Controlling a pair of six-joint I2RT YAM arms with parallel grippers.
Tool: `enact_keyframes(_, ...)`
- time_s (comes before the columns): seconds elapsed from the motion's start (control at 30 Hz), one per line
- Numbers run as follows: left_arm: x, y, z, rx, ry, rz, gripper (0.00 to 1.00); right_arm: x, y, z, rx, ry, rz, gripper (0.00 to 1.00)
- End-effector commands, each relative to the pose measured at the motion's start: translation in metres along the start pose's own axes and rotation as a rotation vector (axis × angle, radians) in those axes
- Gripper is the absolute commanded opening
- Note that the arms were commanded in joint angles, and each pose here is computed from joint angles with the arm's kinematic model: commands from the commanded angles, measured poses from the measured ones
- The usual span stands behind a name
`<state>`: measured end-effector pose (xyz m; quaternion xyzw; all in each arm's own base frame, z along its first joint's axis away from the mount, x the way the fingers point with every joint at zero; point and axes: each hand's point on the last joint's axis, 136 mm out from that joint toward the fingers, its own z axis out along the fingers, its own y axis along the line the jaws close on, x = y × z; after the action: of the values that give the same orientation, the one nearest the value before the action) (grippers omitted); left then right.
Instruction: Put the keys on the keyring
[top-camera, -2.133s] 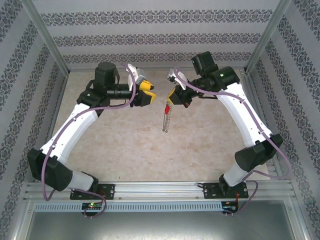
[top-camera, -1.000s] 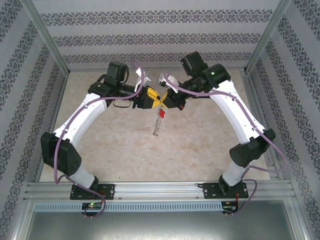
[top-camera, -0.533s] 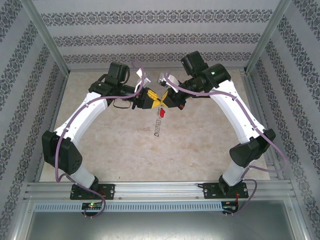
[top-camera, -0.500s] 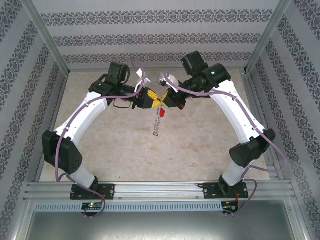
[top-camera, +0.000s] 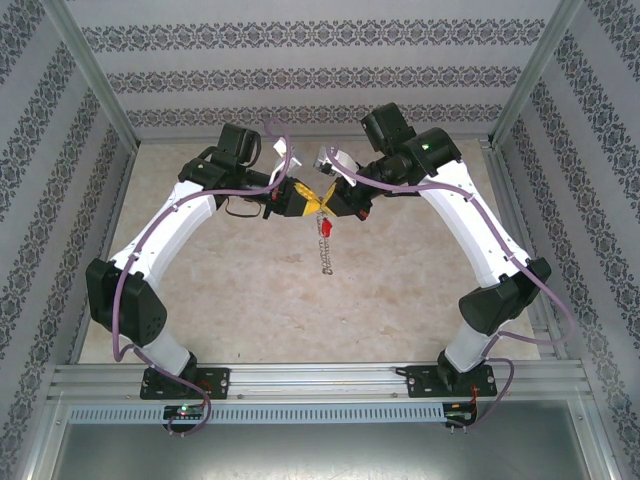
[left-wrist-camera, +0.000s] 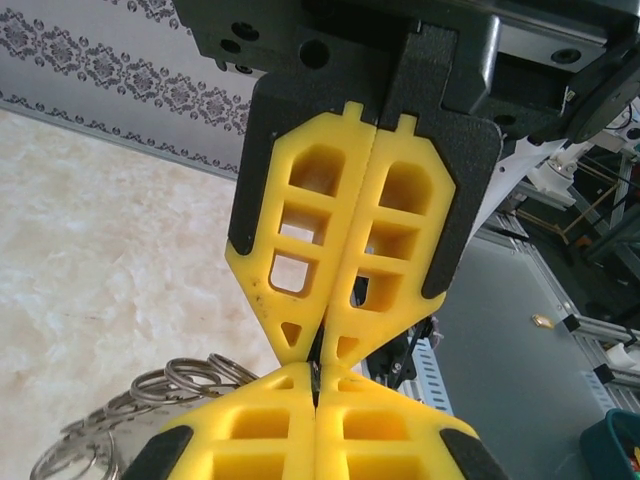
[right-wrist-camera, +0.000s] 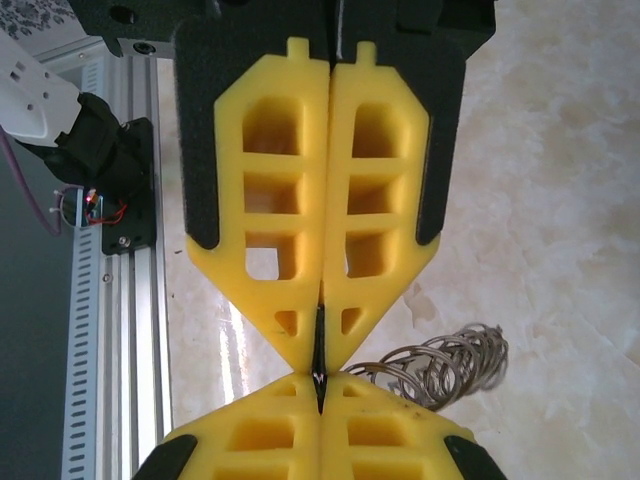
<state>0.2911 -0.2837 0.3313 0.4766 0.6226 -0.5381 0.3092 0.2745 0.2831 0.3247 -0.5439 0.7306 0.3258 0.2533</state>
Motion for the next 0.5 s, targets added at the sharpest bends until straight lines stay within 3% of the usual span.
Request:
enact_keyframes(0.0, 0.0003, -0.0104, 0.0051, 0.056, 0.005, 0.0, 0.15, -0.0203, 0.0041, -0.0003, -0.009, -0.063, -0.048, 0.0)
enact_keyframes(0.13, 0.0019, -0.0111, 0.0053, 0.059, 0.009, -0.005, 0.2, -0.0205, 0.0031, 0.0001, -0.006, -0.063, -0.048, 0.0)
enact_keyframes(0.3, 0.0016, -0.0099, 0.0058, 0.052, 0.011, 0.001, 0.0, -0.0219, 0.0037, 0.0006, -0.006, -0.067, -0.051, 0.0)
enact_keyframes(0.47, 0.0018, -0.006, 0.0078, 0.031, 0.012, 0.012, 0.0, -0.0251, 0.0021, 0.0, 0.005, -0.077, -0.052, 0.0)
